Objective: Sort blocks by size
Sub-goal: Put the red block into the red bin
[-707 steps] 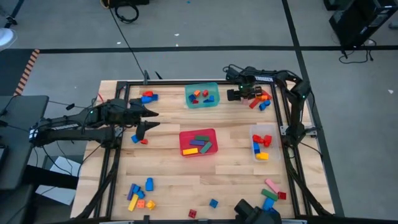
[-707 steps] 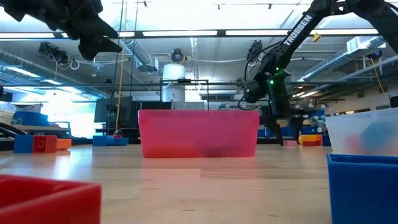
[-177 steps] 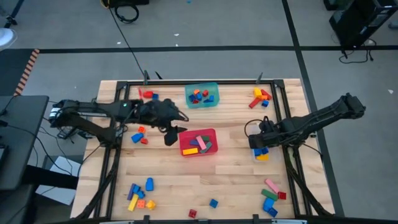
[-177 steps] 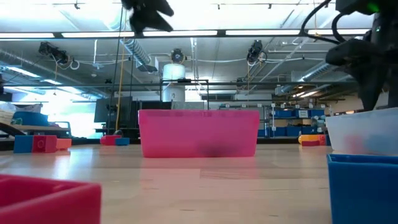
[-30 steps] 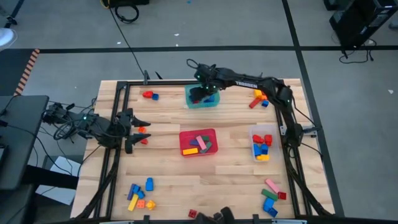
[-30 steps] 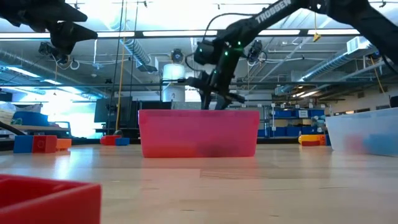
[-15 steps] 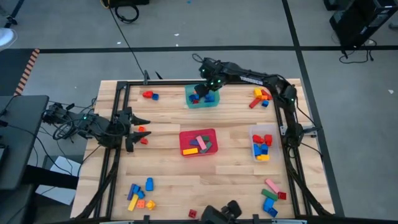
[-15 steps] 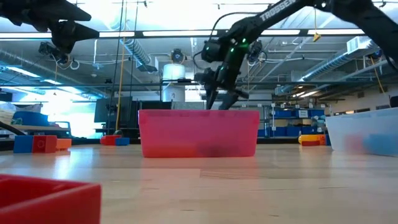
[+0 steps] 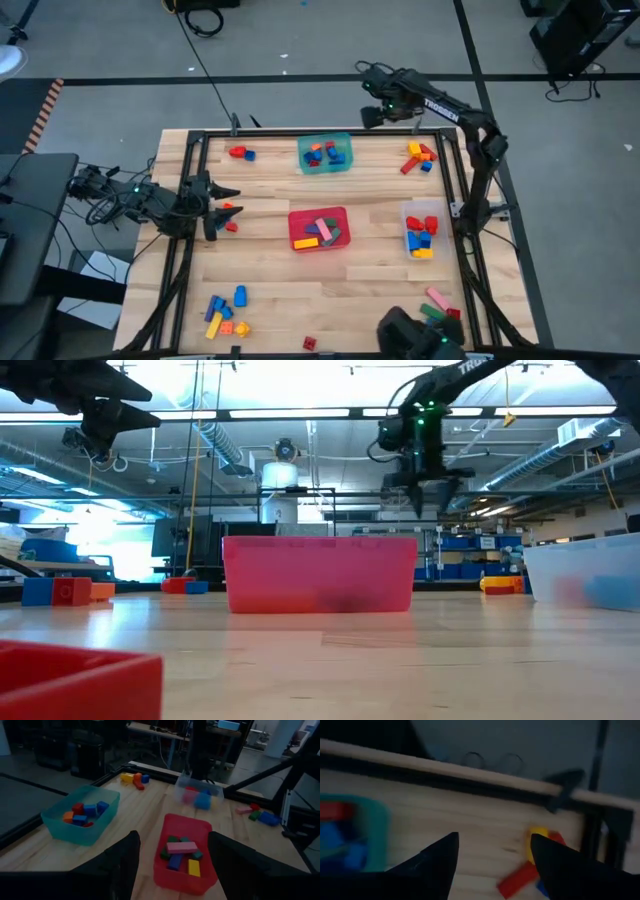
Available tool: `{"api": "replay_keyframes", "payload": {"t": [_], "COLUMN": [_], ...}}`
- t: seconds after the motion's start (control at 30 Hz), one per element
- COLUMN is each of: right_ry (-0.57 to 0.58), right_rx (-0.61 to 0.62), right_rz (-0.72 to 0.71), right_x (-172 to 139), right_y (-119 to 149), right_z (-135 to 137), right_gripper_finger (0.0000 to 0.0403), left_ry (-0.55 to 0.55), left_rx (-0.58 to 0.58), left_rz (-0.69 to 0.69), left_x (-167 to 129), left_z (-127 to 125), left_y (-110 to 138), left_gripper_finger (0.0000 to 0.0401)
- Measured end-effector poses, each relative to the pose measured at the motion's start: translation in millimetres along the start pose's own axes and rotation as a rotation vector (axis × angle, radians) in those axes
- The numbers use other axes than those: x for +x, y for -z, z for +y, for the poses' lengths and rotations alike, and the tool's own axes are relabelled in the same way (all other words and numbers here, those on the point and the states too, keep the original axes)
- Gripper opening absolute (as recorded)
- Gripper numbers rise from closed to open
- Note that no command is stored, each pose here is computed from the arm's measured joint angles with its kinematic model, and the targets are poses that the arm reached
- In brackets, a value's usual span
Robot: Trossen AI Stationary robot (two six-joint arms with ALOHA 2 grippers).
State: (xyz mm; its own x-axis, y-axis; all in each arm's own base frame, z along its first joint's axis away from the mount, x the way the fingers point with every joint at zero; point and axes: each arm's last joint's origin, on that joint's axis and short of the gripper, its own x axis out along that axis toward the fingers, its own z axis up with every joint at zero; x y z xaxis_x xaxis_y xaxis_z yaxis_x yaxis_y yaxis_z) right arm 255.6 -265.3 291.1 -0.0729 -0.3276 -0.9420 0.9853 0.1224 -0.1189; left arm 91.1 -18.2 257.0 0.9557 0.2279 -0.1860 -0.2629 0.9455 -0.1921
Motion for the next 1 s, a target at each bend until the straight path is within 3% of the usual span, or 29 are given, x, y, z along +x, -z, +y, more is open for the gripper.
{"api": "replay_keyframes", "payload": {"t": [0.17, 0.37, 0.57, 0.8, 1.0], "right_ry": [0.067, 0.068, 0.096, -0.017, 0.034], "right_rx": [0.108, 0.370, 0.565, 0.665, 0.673], "right_rz": [0.038, 0.055, 0.105, 0.088, 0.093], "right_x": [20.8, 47.1, 72.6, 94.0, 109.8], "right_y": [28.3, 80.5, 125.2, 137.7, 138.6], "right_z": [-21.8, -50.2, -61.8, -47.8, -42.7], "right_gripper_finger": [0.0264, 0.0255, 0.0238, 0.0223, 0.0212], "left_ry": [0.000, -0.001, -0.008, -0.011, 0.013], "left_rx": [0.002, 0.012, 0.018, 0.024, 0.021], "left_rz": [0.002, 0.007, 0.012, 0.020, 0.027], "left_x": [0.0, 0.0, 0.0, 0.0, 0.0], "left_z": [0.1, 0.2, 0.6, 0.9, 0.2], "left_y": [0.3, 0.8, 1.4, 2.3, 2.4], "left_gripper_finger": [0.0241, 0.0241, 0.0241, 0.0241, 0.0241]}}
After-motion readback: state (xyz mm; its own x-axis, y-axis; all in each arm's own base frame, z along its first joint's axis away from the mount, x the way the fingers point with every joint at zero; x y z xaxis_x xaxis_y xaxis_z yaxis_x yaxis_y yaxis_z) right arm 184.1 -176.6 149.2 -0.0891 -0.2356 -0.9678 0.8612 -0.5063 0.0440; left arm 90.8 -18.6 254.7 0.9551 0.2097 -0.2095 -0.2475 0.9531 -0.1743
